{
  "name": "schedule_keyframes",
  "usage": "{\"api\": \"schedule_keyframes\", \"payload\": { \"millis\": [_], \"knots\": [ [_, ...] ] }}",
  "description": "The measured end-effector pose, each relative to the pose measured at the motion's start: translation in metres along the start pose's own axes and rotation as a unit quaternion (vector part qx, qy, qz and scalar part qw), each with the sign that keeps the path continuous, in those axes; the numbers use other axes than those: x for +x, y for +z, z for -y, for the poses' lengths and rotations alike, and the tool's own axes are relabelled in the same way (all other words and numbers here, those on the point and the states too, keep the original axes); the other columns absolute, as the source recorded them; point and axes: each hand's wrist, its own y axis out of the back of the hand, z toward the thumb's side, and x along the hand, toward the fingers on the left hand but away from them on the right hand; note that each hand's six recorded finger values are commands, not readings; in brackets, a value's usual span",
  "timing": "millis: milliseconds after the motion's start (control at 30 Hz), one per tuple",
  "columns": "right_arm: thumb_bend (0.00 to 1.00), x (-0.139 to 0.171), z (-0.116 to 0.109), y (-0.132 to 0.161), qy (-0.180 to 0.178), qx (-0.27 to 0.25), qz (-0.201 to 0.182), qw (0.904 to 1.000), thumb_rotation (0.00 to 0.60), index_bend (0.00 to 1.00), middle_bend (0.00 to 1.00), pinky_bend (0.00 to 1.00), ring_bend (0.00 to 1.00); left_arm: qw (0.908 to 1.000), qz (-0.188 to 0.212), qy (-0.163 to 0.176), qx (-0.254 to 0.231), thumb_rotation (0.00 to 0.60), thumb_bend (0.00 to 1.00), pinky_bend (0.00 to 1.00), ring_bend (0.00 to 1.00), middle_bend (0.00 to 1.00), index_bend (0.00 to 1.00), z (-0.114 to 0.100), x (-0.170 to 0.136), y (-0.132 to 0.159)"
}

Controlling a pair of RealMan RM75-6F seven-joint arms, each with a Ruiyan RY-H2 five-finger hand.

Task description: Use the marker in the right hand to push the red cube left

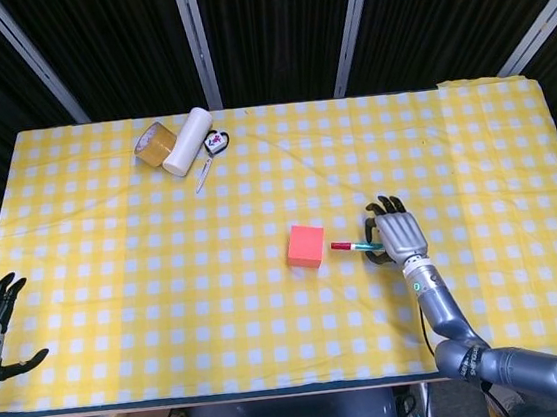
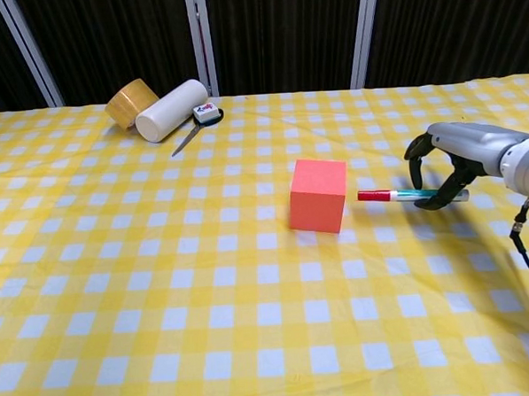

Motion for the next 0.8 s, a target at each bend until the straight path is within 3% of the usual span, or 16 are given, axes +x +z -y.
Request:
{"api": "schedule_keyframes", "payload": {
  "millis": [800],
  "knots": [
    [0.36, -0.015, 0.019, 0.083, 0.016, 0.006, -0.063, 0.9979, 0.6, 0.6, 0.21, 0.0, 0.0, 0.9999, -0.004, -0.008, -0.007, 0.6, 0.0, 0.0, 0.0, 0.0, 0.0, 0.0, 0.002, -0.002]
  ]
}}
